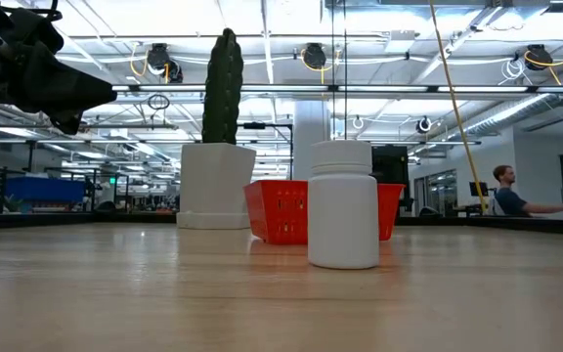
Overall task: Pick and place pill bottles into a basket
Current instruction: Put the white medicine bottle into the red bin
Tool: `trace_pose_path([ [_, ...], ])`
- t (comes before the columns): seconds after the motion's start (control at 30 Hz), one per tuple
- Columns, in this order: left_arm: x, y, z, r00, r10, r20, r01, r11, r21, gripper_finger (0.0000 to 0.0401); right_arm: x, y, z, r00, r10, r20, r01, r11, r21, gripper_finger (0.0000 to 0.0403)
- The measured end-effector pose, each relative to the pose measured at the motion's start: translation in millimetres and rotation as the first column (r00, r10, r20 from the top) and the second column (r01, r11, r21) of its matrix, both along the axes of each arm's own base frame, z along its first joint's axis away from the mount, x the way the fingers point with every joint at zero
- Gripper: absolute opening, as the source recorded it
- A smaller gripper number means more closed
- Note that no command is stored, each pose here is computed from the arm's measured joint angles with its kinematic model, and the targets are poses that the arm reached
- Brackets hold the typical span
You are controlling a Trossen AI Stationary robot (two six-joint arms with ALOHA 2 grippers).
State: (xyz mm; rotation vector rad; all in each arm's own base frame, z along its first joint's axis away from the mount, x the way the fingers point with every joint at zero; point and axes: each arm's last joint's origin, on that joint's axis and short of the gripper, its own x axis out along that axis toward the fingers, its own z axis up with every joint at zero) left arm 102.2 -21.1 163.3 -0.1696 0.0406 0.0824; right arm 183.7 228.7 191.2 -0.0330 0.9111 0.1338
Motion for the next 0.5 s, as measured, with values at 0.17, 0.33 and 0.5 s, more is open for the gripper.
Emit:
trace_pose_path([
  [0.17, 0.0, 0.0, 0.0, 1.0, 0.0, 0.0, 0.0, 1.0, 0.0, 0.0074, 0.3, 0.4, -2.4, 1.0, -0.018, -0.007, 0.018, 1.0, 0.009, 0.0302],
  [0.33, 0.0, 0.0, 0.0, 1.0, 0.0, 0.0, 0.0, 1.0, 0.0, 0.0074, -3.2, -3.5, -12.5, 0.999, -0.043, -0.024, 0.043, 0.999, 0.022, 0.0301],
  [0.5, 0.0, 0.0, 0.0, 1.0, 0.0, 0.0, 0.0, 1.0, 0.0, 0.0074, -5.1, -4.9, -18.5, 0.998, -0.042, -0.041, 0.044, 0.998, 0.047, 0.0298],
])
